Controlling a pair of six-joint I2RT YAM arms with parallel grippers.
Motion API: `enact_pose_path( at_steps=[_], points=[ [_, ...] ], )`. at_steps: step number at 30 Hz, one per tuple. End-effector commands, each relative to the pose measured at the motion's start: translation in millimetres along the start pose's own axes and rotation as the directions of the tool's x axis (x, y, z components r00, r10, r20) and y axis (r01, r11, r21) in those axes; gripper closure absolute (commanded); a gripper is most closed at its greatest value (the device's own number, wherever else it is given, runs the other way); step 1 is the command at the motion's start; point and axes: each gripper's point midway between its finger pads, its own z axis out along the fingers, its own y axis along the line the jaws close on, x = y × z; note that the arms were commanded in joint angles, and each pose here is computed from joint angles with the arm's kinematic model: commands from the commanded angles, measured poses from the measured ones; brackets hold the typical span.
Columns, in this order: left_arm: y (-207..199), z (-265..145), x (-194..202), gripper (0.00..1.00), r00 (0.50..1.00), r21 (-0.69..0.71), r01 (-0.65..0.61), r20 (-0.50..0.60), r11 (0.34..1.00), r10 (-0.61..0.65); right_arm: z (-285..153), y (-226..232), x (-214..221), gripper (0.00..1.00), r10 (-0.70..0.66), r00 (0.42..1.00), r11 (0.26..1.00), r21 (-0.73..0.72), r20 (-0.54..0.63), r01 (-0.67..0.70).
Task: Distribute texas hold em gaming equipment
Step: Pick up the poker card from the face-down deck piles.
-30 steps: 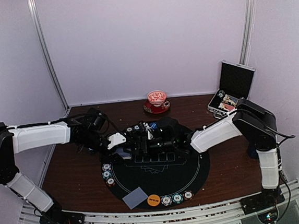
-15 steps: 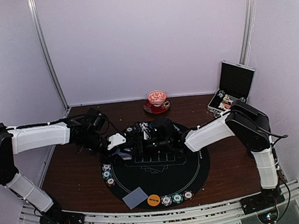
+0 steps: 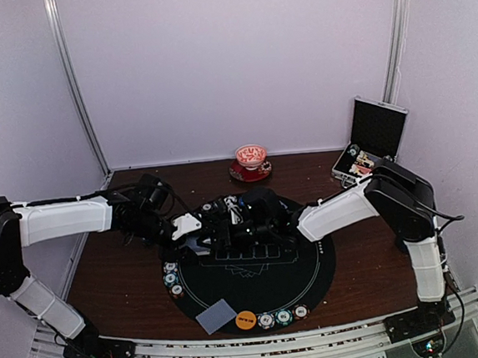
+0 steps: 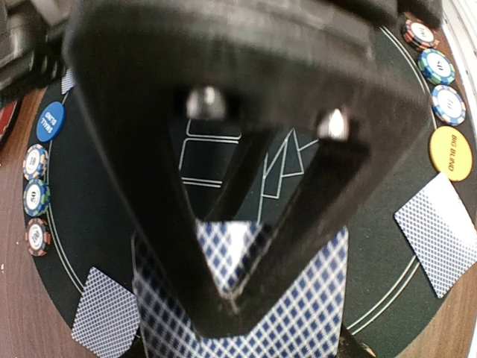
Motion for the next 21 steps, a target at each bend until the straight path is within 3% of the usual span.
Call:
enact_pose_path(
  at_steps=[1, 13, 21],
  points=[
    [-2.0, -6.5, -14.5, 0.47, 0.998, -0.002, -0.028, 0.058, 1.000, 0.028, -21.0, -58.9, -6.0, 0.52, 0.052, 0.998, 0.978, 0.203, 0.022, -0.055],
    [-0.1, -1.6, -9.0, 0.46, 0.999, -0.010, -0.022, 0.041, 1.000, 0.023, -35.7, -21.7, -11.4, 0.70, 0.036, 0.999, 0.994, 0.100, 0.012, -0.037],
    [0.2, 0.6, -6.4, 0.46, 0.999, -0.011, -0.020, 0.035, 1.000, 0.020, -39.8, 6.3, -7.1, 0.94, 0.062, 0.998, 0.997, -0.046, -0.007, -0.062]
  ],
)
